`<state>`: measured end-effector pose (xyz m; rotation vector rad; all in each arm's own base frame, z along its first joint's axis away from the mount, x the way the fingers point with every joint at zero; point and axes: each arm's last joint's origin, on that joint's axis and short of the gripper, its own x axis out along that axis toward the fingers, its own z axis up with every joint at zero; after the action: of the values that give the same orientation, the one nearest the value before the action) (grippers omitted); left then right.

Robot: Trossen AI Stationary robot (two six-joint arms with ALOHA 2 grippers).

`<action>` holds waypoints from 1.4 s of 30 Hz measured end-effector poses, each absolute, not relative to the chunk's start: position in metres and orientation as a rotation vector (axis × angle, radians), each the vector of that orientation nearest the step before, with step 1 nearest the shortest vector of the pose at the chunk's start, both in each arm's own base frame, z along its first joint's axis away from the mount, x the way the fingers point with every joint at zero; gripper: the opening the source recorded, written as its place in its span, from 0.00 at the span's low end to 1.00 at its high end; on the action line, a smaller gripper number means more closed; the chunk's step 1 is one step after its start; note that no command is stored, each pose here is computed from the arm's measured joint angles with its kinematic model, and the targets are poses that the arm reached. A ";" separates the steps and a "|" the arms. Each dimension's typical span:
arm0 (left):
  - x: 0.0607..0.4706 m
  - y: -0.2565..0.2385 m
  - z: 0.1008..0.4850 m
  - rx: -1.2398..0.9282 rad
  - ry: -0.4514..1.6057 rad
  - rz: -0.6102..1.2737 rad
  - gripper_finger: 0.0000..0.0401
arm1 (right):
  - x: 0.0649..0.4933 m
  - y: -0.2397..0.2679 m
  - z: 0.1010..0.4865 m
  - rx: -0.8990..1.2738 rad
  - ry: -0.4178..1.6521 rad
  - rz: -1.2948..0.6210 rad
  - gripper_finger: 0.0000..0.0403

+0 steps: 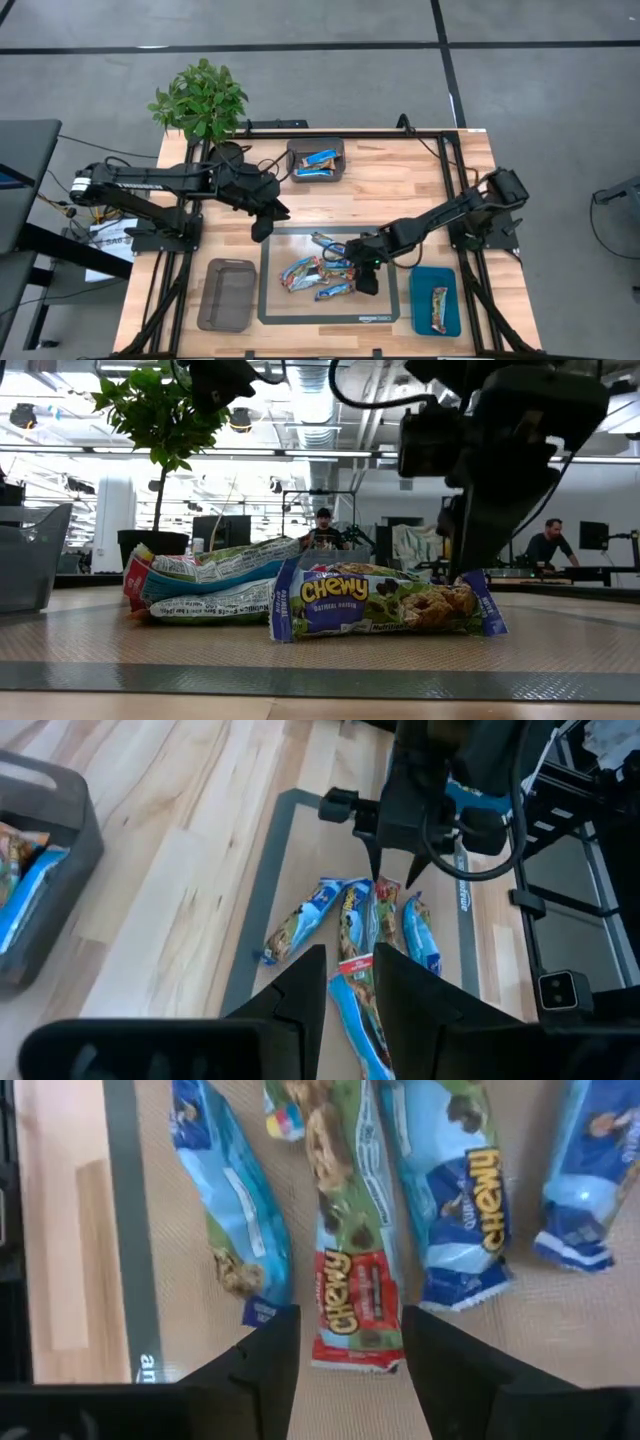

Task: Pick and place Granola Bars by type
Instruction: Put the red granola bar into the blue bin

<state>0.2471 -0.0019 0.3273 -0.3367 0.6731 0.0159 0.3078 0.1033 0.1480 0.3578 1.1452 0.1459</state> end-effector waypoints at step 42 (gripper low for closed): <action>0.247 -0.001 0.327 -0.340 0.679 0.035 0.19 | 0.325 0.101 0.150 0.408 1.146 0.253 0.00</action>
<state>0.2469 -0.0015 0.3265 -0.3401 0.6791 0.0349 0.3249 0.1006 0.1505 0.4083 1.1461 0.2527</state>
